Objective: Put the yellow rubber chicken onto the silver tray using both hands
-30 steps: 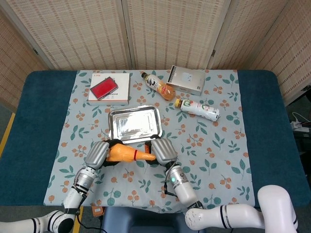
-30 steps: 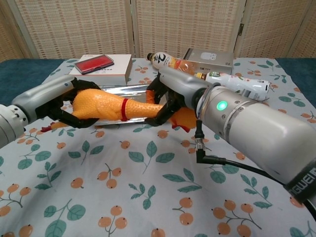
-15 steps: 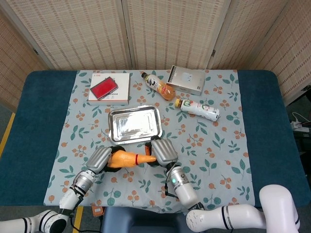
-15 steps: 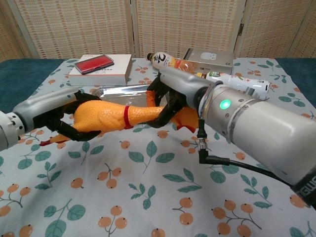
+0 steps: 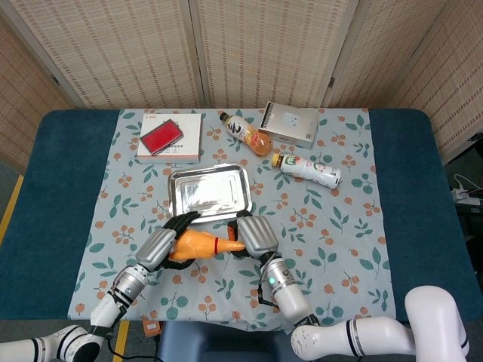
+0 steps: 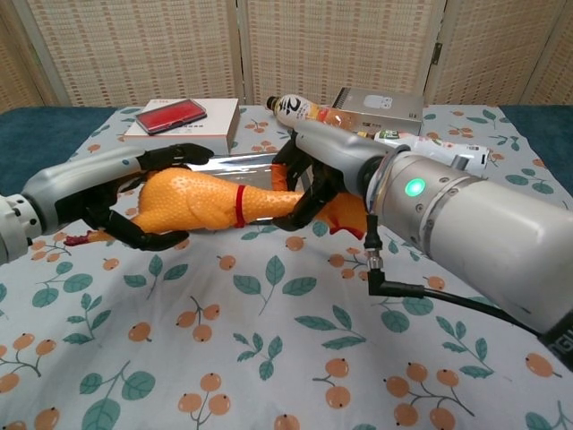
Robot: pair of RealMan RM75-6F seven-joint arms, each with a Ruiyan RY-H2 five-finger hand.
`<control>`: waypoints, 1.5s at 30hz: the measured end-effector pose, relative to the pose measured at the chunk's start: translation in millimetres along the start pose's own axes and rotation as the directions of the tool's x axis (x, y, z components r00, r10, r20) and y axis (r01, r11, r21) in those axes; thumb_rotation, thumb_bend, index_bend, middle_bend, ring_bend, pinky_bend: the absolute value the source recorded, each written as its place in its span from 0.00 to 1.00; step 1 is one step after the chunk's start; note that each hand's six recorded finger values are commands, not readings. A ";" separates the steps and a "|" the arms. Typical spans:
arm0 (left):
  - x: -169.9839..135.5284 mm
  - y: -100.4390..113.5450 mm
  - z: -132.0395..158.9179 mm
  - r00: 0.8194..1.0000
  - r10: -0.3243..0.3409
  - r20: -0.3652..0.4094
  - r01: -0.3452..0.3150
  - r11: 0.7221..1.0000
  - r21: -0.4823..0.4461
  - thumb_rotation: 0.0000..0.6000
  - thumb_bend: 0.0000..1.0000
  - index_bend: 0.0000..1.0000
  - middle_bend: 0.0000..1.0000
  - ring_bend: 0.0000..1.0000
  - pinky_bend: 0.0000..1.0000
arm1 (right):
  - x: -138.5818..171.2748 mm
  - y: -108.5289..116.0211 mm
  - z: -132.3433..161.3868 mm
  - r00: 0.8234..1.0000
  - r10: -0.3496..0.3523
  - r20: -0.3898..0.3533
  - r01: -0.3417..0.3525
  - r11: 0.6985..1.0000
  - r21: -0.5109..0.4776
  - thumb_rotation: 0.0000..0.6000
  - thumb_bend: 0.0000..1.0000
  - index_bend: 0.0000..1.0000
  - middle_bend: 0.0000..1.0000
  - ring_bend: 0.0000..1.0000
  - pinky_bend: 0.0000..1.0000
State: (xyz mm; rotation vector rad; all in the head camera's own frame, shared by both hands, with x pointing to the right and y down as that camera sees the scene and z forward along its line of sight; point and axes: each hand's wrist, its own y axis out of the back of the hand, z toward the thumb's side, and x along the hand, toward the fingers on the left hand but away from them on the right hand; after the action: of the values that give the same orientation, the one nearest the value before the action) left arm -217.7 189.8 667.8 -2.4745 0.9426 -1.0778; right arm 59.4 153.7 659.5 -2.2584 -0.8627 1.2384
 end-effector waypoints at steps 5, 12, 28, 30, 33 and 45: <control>0.4 -3.6 -2.1 1.000 -0.023 -0.013 0.023 0.999 0.027 1.00 0.37 0.13 0.07 0.07 0.20 | 0.4 0.6 0.1 1.000 -0.001 -0.001 0.001 1.000 -0.003 1.00 0.30 0.90 0.57 0.62 0.86; 5.3 -1.2 0.3 0.997 0.077 -0.028 -0.078 0.997 -0.025 1.00 0.60 0.90 0.84 0.78 0.97 | 0.4 2.0 0.0 1.000 -0.006 -0.002 0.006 1.000 -0.002 1.00 0.30 0.90 0.57 0.62 0.86; 2.8 -4.0 4.3 0.991 0.130 -0.007 -0.130 0.991 0.043 1.00 0.55 0.59 0.63 0.59 0.76 | 2.5 1.8 1.3 1.000 -0.006 -0.004 0.006 1.000 -0.002 1.00 0.30 0.90 0.57 0.62 0.86; 2.1 -4.4 3.6 0.992 0.122 -0.004 -0.122 0.991 0.048 1.00 0.47 0.20 0.24 0.24 0.44 | 3.1 2.9 1.5 1.000 -0.008 -0.005 0.008 1.000 -0.003 1.00 0.30 0.90 0.57 0.62 0.86; 2.0 -10.0 1.2 0.998 0.055 -0.006 -0.054 0.997 0.048 1.00 0.39 0.00 0.00 0.00 0.08 | 4.1 4.7 -0.1 1.000 -0.011 -0.003 0.011 1.000 0.001 1.00 0.30 0.90 0.57 0.62 0.86; -11.1 11.5 -2.9 0.996 -0.087 0.007 0.087 0.985 -0.152 1.00 0.32 0.00 0.00 0.00 0.01 | 5.8 22.8 -22.4 0.998 -0.042 0.036 0.041 0.999 0.011 1.00 0.30 0.90 0.57 0.62 0.86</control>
State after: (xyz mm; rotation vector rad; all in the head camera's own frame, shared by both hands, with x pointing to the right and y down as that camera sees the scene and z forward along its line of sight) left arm -230.7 188.5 658.2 -2.6616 0.9578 -1.0691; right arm 88.2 139.9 653.4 -2.2048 -0.9093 1.2661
